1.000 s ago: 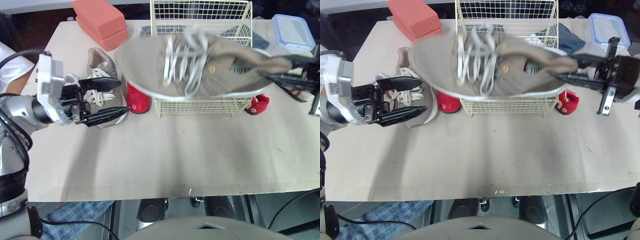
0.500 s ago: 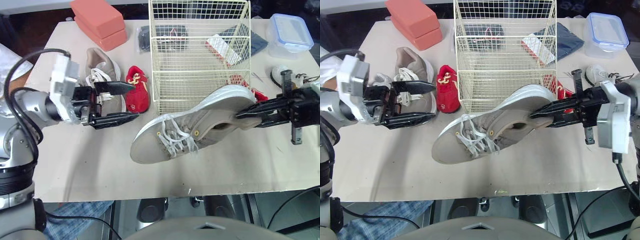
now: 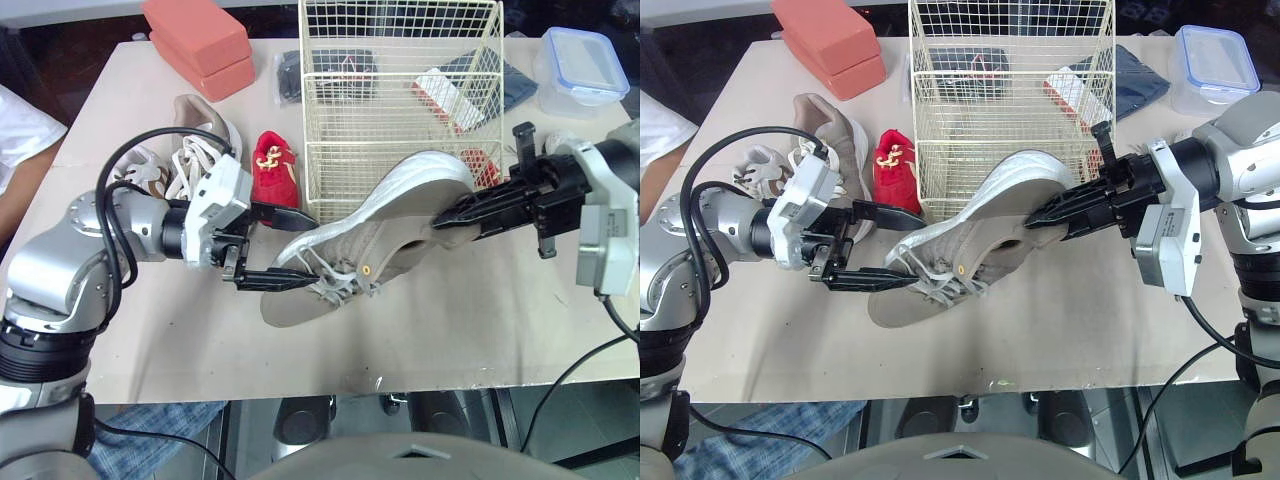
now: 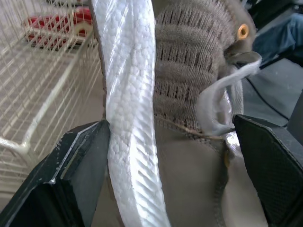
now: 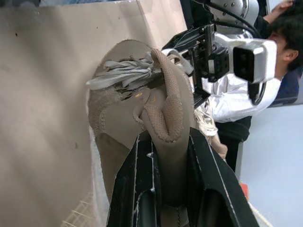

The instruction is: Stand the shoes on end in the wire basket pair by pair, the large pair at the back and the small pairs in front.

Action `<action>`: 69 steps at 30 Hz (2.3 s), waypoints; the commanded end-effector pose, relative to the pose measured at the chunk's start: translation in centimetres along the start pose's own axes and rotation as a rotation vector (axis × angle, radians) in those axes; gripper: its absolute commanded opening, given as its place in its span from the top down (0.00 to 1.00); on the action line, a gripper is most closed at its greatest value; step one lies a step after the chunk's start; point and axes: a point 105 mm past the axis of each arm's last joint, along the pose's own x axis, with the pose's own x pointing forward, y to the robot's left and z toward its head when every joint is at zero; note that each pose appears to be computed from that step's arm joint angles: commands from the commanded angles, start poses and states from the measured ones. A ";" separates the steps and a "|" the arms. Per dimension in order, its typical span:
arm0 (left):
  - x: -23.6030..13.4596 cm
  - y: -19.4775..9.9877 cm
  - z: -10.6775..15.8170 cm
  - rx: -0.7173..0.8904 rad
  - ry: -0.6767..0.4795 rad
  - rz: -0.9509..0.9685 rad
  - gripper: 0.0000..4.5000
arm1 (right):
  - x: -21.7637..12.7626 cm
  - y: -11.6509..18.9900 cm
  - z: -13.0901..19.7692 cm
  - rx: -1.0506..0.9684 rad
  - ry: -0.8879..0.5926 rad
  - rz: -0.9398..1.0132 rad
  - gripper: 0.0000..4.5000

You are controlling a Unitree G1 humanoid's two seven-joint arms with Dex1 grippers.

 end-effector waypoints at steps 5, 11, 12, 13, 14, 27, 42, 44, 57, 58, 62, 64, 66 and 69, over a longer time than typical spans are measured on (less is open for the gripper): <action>0.5 -0.6 0.5 0.000 0.018 -0.083 0.12 | -0.3 -1.8 1.1 -0.137 -0.011 -0.042 1.00; 0.5 -0.8 0.5 -0.014 0.022 -0.105 0.66 | -0.4 -2.1 1.2 -0.148 -0.007 -0.056 1.00; 0.6 -0.8 0.5 -0.014 0.023 -0.105 0.75 | -0.4 -2.1 1.1 -0.150 -0.006 -0.057 1.00; 0.6 -0.8 0.4 -0.015 0.025 -0.106 0.84 | -0.4 -2.2 1.1 -0.150 -0.005 -0.058 1.00; 0.6 -0.8 0.4 -0.016 0.026 -0.106 0.95 | -0.4 -2.2 1.1 -0.152 -0.004 -0.060 1.00; 1.3 -0.5 1.2 0.030 -0.081 -0.056 1.00 | -1.8 -3.6 0.8 0.023 0.000 -0.248 0.01; 1.8 -0.2 4.2 0.048 -0.379 0.085 1.00 | -6.0 1.4 1.7 1.111 0.004 -0.660 0.01; 2.1 0.0 5.1 0.063 -0.434 0.120 1.00 | -5.5 1.7 1.7 1.224 -0.045 -0.774 0.01; 4.8 0.7 6.3 0.150 -0.543 0.271 1.00 | -2.8 -0.9 -0.5 1.423 -0.159 -1.160 0.01; 4.9 0.7 6.4 0.151 -0.550 0.275 1.00 | -2.6 -1.0 -0.6 1.429 -0.162 -1.160 0.01; 5.3 0.4 6.3 0.168 -0.556 0.275 1.00 | -1.8 -1.0 -1.6 1.453 -0.144 -1.185 0.01; 5.4 0.4 6.2 0.174 -0.554 0.278 1.00 | -1.7 -0.9 -2.1 1.457 -0.129 -1.201 0.01; 5.3 0.3 6.1 0.174 -0.557 0.277 1.00 | -1.6 -0.9 -2.4 1.458 -0.124 -1.214 0.20; 5.0 0.0 6.1 0.162 -0.572 0.253 1.00 | -1.7 -0.7 -2.7 1.454 -0.112 -1.226 0.49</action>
